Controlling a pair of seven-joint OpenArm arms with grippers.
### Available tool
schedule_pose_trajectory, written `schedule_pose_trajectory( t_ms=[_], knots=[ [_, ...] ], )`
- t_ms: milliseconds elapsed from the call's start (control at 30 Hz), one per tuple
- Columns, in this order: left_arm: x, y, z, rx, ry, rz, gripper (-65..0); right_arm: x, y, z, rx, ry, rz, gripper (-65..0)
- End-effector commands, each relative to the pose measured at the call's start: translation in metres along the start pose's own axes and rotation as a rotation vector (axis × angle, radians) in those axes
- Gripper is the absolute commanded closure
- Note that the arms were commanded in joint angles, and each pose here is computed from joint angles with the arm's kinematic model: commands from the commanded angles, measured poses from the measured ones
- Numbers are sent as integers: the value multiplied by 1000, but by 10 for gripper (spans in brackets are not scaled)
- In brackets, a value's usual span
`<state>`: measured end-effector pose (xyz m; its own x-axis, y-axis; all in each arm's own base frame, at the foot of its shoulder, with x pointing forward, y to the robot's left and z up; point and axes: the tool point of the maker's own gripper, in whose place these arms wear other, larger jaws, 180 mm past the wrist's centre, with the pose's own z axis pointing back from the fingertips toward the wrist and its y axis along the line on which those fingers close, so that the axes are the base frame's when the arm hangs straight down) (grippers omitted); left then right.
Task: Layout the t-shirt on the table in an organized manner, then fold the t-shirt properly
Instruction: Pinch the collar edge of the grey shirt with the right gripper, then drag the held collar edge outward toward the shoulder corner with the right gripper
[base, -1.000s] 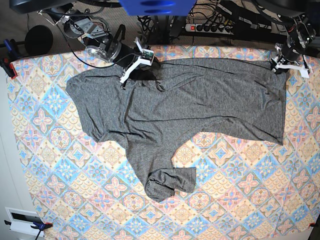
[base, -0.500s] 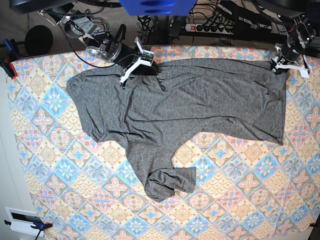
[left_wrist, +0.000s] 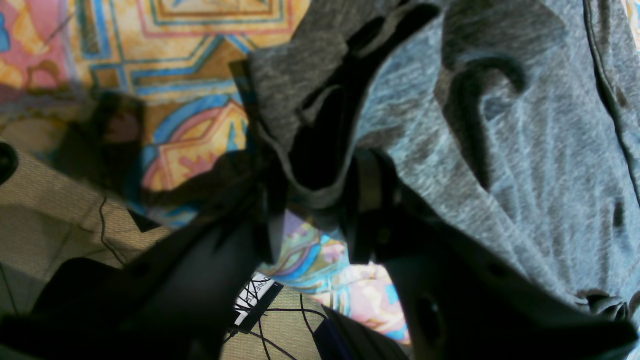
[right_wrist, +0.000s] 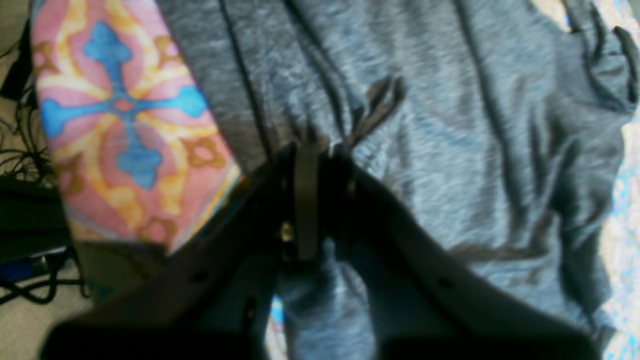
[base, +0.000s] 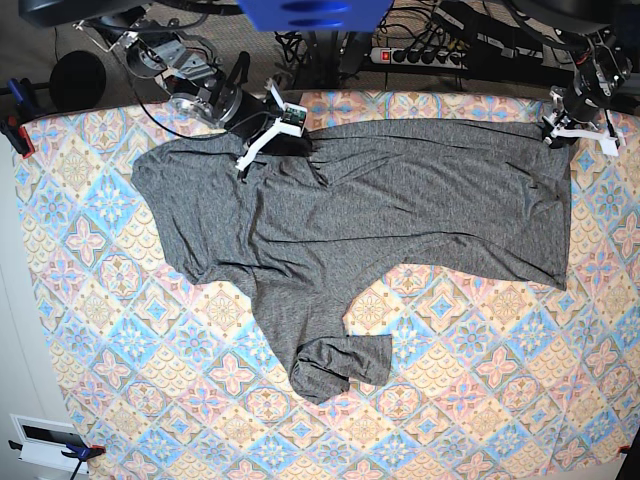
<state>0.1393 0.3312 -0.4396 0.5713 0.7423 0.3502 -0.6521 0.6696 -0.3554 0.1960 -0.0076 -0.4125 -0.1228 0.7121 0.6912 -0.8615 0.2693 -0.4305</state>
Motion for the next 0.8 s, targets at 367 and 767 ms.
schedule_pose_trajectory(
  t_ms=[367, 767],
  knots=[
    [-13, 7, -1, 33, 54, -1, -185, 14, -15, 2, -37, -48, 14, -78],
    [-16, 11, -2, 39, 63, 7, -184, 13, -41, -2, -79, -21, 49, -1]
  ],
)
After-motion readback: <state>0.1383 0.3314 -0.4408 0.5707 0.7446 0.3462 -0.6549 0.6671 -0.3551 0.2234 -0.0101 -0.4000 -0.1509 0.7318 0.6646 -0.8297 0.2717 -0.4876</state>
